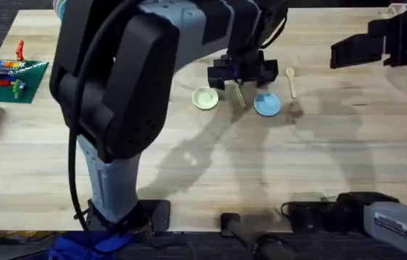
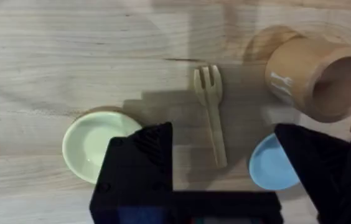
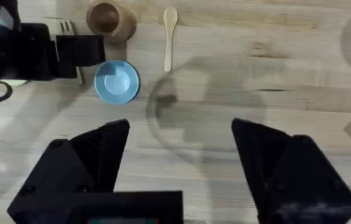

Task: Pick up a utensil and set it on the pink plate, then put the other utensil in the container.

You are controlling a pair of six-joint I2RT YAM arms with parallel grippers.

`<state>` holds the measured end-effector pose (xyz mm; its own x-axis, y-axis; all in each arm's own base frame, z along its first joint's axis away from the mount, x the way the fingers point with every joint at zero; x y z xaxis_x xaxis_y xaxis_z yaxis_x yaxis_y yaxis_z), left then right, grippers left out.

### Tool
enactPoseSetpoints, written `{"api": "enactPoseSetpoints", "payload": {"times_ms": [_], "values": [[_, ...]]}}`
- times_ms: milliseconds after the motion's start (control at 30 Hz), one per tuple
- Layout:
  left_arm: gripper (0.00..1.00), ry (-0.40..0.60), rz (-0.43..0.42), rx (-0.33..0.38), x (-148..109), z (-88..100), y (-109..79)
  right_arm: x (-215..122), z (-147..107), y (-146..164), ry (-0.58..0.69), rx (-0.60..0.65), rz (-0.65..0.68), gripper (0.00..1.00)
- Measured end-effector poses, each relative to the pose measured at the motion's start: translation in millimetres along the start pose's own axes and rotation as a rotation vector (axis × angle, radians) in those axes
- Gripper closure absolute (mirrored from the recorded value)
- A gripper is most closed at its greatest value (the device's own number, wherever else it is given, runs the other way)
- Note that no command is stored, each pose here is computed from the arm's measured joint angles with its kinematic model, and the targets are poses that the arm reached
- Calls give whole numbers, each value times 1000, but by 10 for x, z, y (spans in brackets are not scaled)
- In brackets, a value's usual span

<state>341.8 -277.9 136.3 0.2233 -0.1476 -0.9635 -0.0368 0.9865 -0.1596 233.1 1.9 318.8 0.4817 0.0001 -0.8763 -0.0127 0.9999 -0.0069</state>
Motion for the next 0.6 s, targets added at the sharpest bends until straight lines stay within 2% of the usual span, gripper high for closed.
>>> {"api": "enactPoseSetpoints", "payload": {"times_ms": [600], "values": [[24, 7, 46, 1, 163, -6, 35, 0, 0, 0, 0, 0, 0, 3]]}}
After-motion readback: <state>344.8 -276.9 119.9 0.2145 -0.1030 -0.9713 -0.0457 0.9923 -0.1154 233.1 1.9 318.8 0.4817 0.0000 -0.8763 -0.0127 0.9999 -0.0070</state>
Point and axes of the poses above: each hand's point on the last joint's axis, 136 mm out from that joint toward the fingers, its own x axis out along the fingers, its own y axis along the line the jaws close on, z = x × y, the point moved 8 cm from there along -x, back along the fingers, and after that the axes turned 1 degree about x, right-handed, at the moved point
